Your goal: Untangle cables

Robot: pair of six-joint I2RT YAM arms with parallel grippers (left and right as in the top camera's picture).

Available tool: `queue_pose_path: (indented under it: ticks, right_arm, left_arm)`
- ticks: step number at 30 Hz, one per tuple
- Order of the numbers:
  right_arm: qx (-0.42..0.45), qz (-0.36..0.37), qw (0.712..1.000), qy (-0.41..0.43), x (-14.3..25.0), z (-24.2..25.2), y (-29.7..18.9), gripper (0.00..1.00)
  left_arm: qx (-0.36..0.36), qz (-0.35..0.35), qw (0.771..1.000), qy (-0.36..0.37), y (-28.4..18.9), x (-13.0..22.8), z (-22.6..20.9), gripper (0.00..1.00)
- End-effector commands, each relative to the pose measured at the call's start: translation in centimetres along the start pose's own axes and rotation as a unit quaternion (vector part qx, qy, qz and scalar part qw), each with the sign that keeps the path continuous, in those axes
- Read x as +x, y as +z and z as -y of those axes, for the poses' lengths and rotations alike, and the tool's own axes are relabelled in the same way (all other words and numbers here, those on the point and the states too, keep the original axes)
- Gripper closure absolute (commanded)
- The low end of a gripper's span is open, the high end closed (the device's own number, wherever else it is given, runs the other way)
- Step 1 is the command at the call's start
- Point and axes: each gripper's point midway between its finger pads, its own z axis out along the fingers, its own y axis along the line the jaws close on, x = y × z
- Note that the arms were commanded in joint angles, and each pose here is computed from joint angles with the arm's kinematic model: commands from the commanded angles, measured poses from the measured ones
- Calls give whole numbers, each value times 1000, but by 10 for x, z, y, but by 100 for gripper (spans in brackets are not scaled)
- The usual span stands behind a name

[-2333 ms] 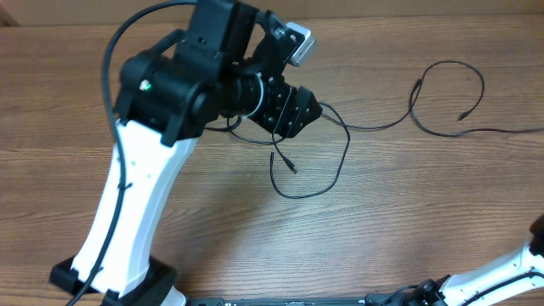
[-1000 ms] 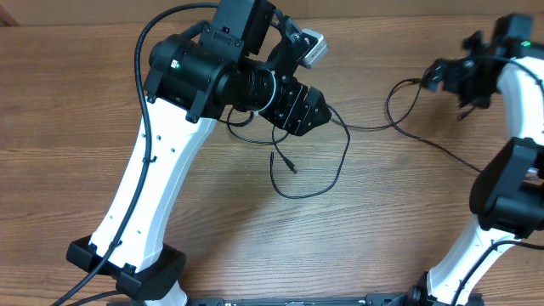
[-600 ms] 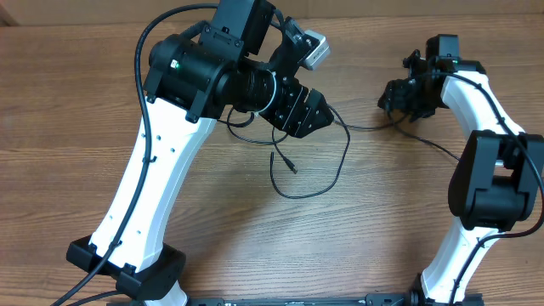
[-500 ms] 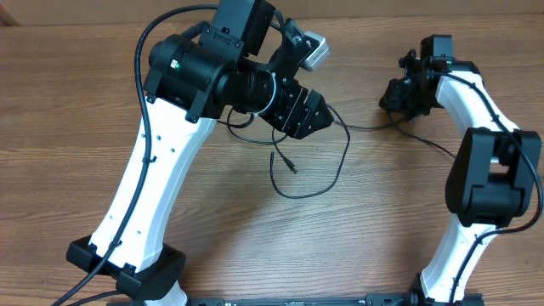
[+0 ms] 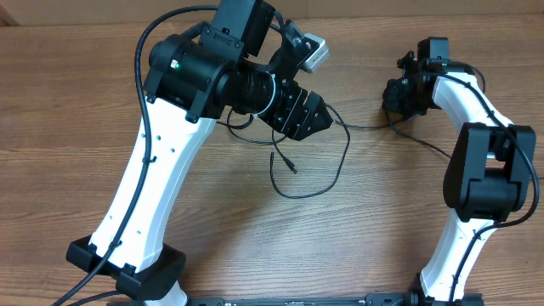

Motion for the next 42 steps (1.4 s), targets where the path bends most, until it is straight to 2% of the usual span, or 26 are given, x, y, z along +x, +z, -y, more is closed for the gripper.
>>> queue_pose_path:
  ticks: [1,9,15,22,30,33,34,35,39,42]
  right_arm:
    - [2,35,999,12,-29,7,-15,96]
    - [15,144,989,39,-110,42,-115,96]
    - [49,241,966,85,-148,113,-207,96]
    - [145,260,939,171,-121,228,-247,96]
    - [216,268,909,234,-73,329,-289,96]
    - [241,261,900,253,-60,349,-293,96]
    - [244,254,898,263,-52,357,-293,9]
    - [243,252,899,264,-51,357,-292,0]
    - [214,257,907,254,-59,344,-288,0]
    - [107,269,933,212,-85,294,-271,0]
  left_arm:
    - [11,5,1000,22,-2,-1,8,27]
    - [9,6,1000,23,-2,-2,7,27]
    - [9,7,1000,23,-2,-2,8,27]
    - [9,7,1000,23,-2,-2,8,26]
    - [11,15,1000,0,-2,-7,8,26]
    - [12,17,1000,-6,-2,-8,9,26]
    - [16,16,1000,-5,-2,-8,11,26]
    - [21,17,1000,-3,-1,-8,13,26]
    - [25,15,1000,0,0,-7,17,26]
    - [24,14,1000,0,0,-7,17,26]
